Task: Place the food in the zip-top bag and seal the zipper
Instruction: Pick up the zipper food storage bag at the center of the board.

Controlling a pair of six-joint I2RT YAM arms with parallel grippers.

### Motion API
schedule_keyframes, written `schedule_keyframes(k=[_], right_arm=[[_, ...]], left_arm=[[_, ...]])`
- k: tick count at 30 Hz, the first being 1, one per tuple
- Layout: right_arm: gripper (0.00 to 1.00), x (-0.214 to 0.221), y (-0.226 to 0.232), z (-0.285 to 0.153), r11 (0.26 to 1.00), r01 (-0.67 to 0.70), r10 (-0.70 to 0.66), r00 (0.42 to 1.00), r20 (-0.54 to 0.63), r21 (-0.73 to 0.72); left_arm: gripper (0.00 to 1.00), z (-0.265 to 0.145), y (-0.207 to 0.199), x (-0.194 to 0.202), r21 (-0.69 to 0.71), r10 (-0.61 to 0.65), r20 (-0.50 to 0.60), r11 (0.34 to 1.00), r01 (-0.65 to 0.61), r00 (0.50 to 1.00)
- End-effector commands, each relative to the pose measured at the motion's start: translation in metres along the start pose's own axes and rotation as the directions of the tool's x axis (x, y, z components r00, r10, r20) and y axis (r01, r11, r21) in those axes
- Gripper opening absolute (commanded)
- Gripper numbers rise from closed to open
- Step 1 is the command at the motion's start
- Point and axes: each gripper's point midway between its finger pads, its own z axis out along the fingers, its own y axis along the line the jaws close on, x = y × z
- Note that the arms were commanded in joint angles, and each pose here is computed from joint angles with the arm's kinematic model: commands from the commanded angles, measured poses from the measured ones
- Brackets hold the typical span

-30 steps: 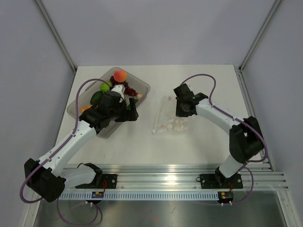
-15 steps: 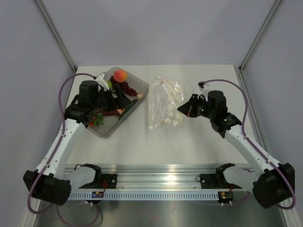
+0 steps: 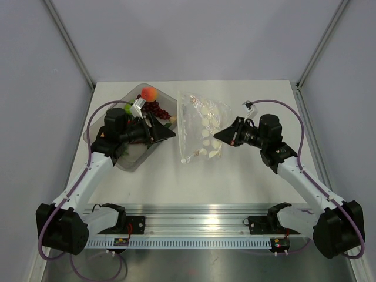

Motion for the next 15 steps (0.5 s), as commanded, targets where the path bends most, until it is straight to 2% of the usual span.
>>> schedule_keyframes(k=[1,9,15], right_arm=[[0.0,-0.01,0.014,0.0,0.998,0.024,-0.023,1.0,0.021,-0.06],[0.0,-0.011,0.014,0.001,0.998,0.027,-0.026,1.0,0.015,-0.064],[0.0,-0.011,0.017,0.003,0.996,0.026,-0.025,1.0,0.009,-0.085]], left_arm=[[0.75,-0.005,-0.031,-0.014,0.14,0.066,0.029,0.988,-0.069,0.997],[0.71,-0.009,-0.045,-0.018,0.228,0.079,0.035,0.97,-0.084,0.996],[0.71,-0.005,-0.041,-0.019,0.223,0.05,0.026,0.973,-0.054,0.998]])
